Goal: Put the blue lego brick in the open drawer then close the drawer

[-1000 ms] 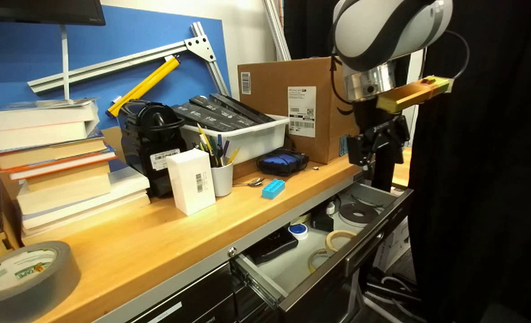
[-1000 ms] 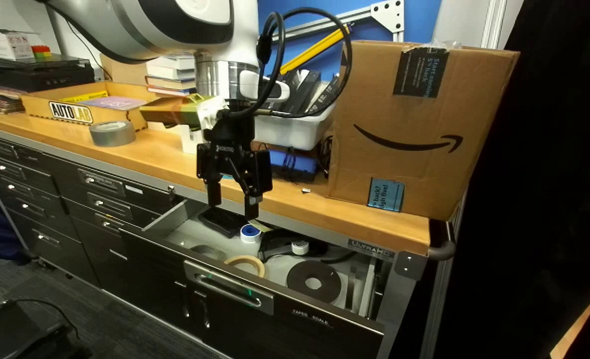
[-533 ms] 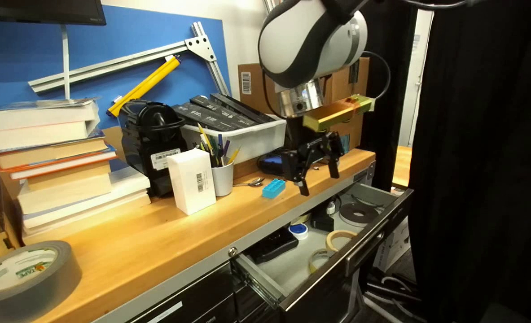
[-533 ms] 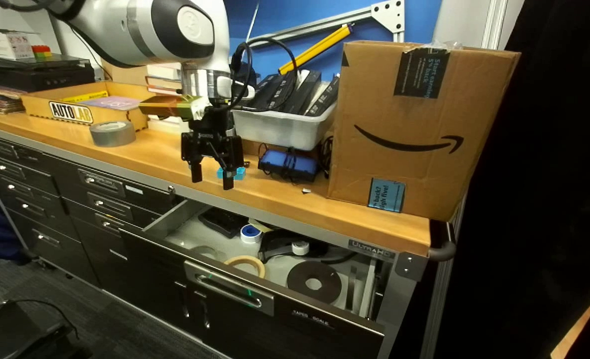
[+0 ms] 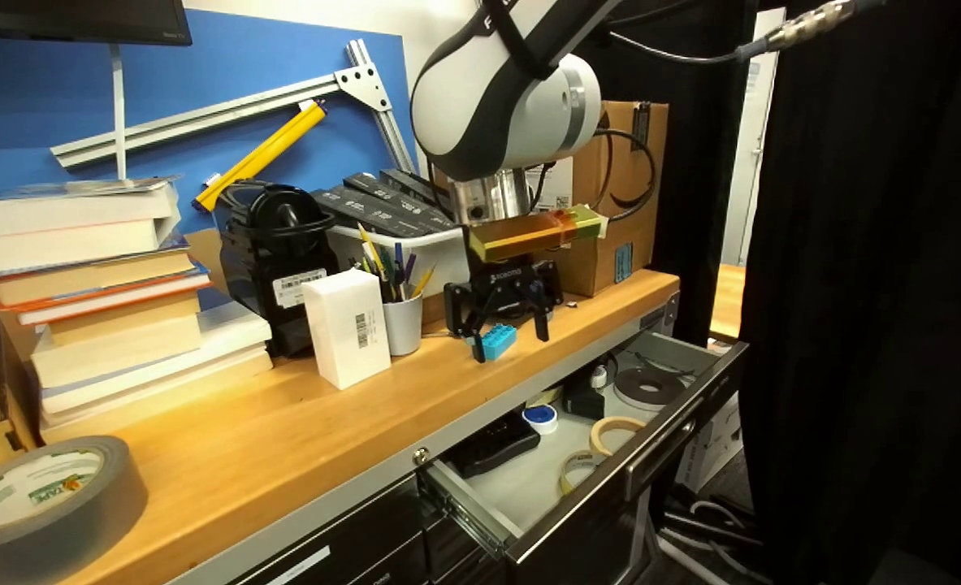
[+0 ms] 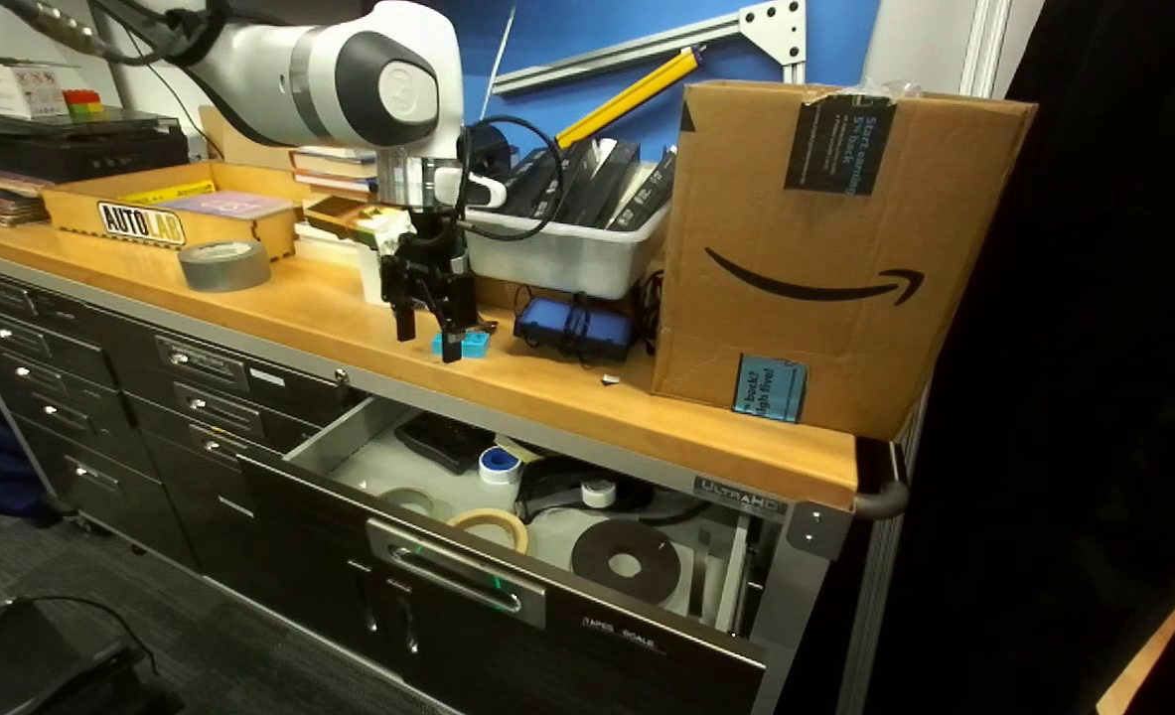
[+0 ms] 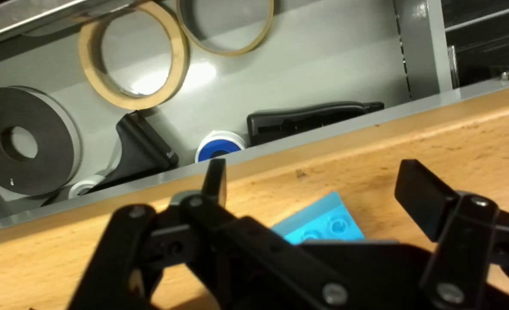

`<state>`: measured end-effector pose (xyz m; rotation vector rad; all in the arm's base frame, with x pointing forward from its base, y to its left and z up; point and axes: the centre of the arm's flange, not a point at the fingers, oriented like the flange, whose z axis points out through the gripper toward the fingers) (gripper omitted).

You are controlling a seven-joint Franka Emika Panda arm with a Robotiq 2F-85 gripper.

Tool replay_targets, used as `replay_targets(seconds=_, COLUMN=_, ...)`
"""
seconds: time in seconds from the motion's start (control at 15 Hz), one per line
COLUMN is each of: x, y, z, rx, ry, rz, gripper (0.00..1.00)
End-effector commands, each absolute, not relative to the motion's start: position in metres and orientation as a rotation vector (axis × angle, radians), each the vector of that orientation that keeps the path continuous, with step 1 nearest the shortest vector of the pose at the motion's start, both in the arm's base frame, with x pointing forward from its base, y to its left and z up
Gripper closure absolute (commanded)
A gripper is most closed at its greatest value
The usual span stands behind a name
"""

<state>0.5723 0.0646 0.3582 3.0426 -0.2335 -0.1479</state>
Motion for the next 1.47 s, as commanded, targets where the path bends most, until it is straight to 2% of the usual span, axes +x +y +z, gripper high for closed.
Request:
replay_targets(seconds=0.0, x=0.595, y=0.073, z=0.357, rx=3.055, ry=-0.407, rz=-0.085, gripper=0.00)
replay_targets(seconds=0.33, x=0.604, y=0.073, z=0.354, rx=3.020, ry=-0.630, rz=-0.039, gripper=0.00)
replay_targets(seconds=0.4, x=0.605, y=0.073, z=0.354, rx=3.019, ry=-0.683, rz=-0.040, gripper=0.25)
replay_targets(seconds=0.47, x=0.605, y=0.072, z=0.355, rx=3.013, ry=-0.722, rz=-0.035, gripper=0.26)
replay_targets(seconds=0.53, x=0.605, y=0.069, z=0.356, rx=3.007, ry=-0.753, rz=-0.035, gripper=0.32)
replay_targets(seconds=0.8, x=0.593, y=0.045, z=0.365, rx=2.986, ry=-0.805, rz=-0.155, gripper=0.65)
replay_targets(seconds=1.0, x=0.555, y=0.010, z=0.367, rx=2.884, ry=-0.749, rz=-0.339, gripper=0.87)
replay_targets(seconds=1.2, x=0.515, y=-0.031, z=0.354, rx=2.765, ry=-0.757, rz=-0.501, gripper=0.85)
replay_targets(seconds=1.4, x=0.498, y=-0.057, z=0.319, rx=2.752, ry=-0.684, rz=-0.636, gripper=0.86)
